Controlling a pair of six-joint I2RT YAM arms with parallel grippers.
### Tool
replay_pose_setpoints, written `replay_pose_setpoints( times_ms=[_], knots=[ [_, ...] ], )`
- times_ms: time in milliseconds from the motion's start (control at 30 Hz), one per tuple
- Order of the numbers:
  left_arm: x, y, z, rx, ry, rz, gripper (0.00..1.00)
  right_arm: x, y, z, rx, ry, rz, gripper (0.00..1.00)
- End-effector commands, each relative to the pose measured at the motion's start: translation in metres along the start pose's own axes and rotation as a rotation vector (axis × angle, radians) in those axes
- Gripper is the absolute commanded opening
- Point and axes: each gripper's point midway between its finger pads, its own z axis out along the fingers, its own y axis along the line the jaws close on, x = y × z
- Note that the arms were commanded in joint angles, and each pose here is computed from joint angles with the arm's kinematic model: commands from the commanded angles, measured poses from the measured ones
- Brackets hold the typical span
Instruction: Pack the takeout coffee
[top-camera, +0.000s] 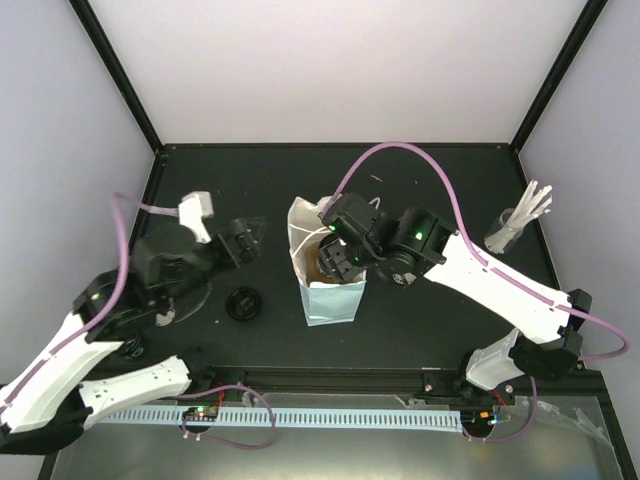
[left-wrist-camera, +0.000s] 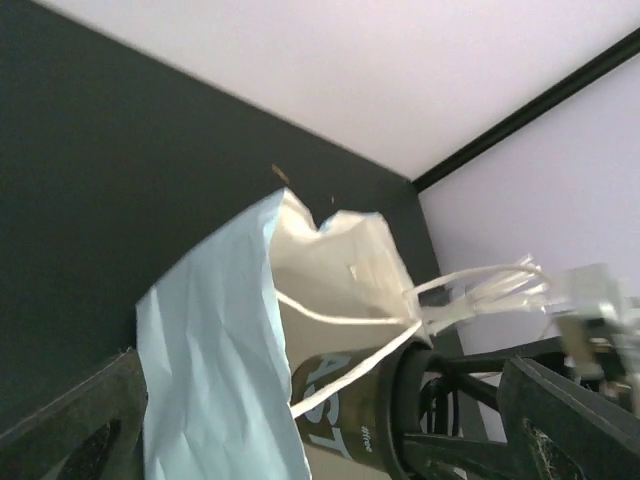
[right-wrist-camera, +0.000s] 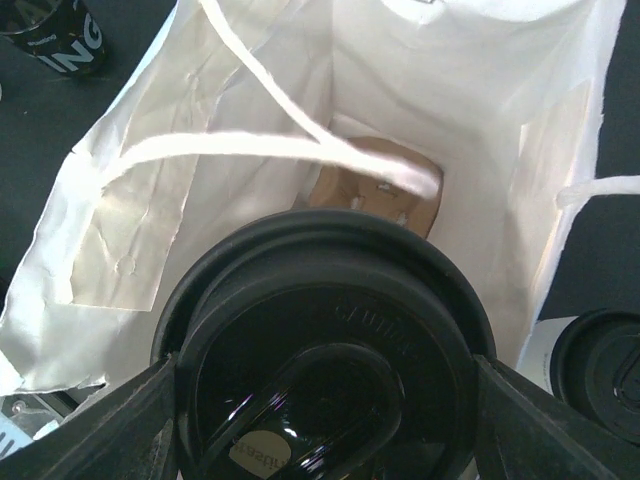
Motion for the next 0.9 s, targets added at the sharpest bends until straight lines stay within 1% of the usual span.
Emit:
replay_pose_setpoints(
  times_ms=[0,67,133,167,200,233,267,333,500,633,767,867],
  knots=[
    [-0.046,0.013,-0.050,-0.060,-0.140,0.178,0.99,-0.007,0.008,-0.003,-0.043,-0.040,-0.009,0.68],
    [-0.063,0.020,-0.062,-0.117,-0.173,0.217,0.99,-0.005,0.013,-0.001,-0.074,-0.033,-0.025,0.68],
    [-0.075,0.021,-0.062,-0.151,-0.164,0.267,0.99,-0.003,0.018,-0.002,-0.103,-0.037,-0.050,0.67],
    [-0.069,0.018,-0.054,-0.138,-0.107,0.294,0.99,-0.002,0.021,-0.002,-0.114,-0.037,-0.065,0.67],
    [-0.073,0.023,-0.046,-0.159,-0.079,0.291,0.99,-0.001,0.023,-0.002,-0.122,-0.037,-0.079,0.67],
    [-0.065,0.020,-0.034,-0.118,-0.003,0.292,0.99,0.000,0.026,-0.002,-0.128,-0.036,-0.096,0.67],
    [-0.063,0.021,-0.023,-0.100,0.045,0.292,0.99,0.002,0.028,-0.001,-0.134,-0.034,-0.113,0.67],
    [-0.062,0.023,-0.006,-0.068,0.097,0.301,0.99,0.006,0.035,0.001,-0.149,-0.022,-0.150,0.67],
    [-0.076,0.027,0.017,-0.031,0.096,0.348,0.99,0.023,0.063,0.003,-0.230,0.003,-0.262,0.66],
    [-0.077,0.024,0.036,0.029,0.119,0.410,0.99,0.040,0.087,-0.009,-0.318,-0.005,-0.350,0.65],
    [-0.074,0.015,0.048,0.108,0.136,0.493,0.99,0.056,0.093,-0.018,-0.372,-0.003,-0.389,0.65],
    [-0.066,0.006,0.051,0.186,0.175,0.543,0.99,0.068,0.089,-0.020,-0.374,0.021,-0.409,0.65]
  ],
)
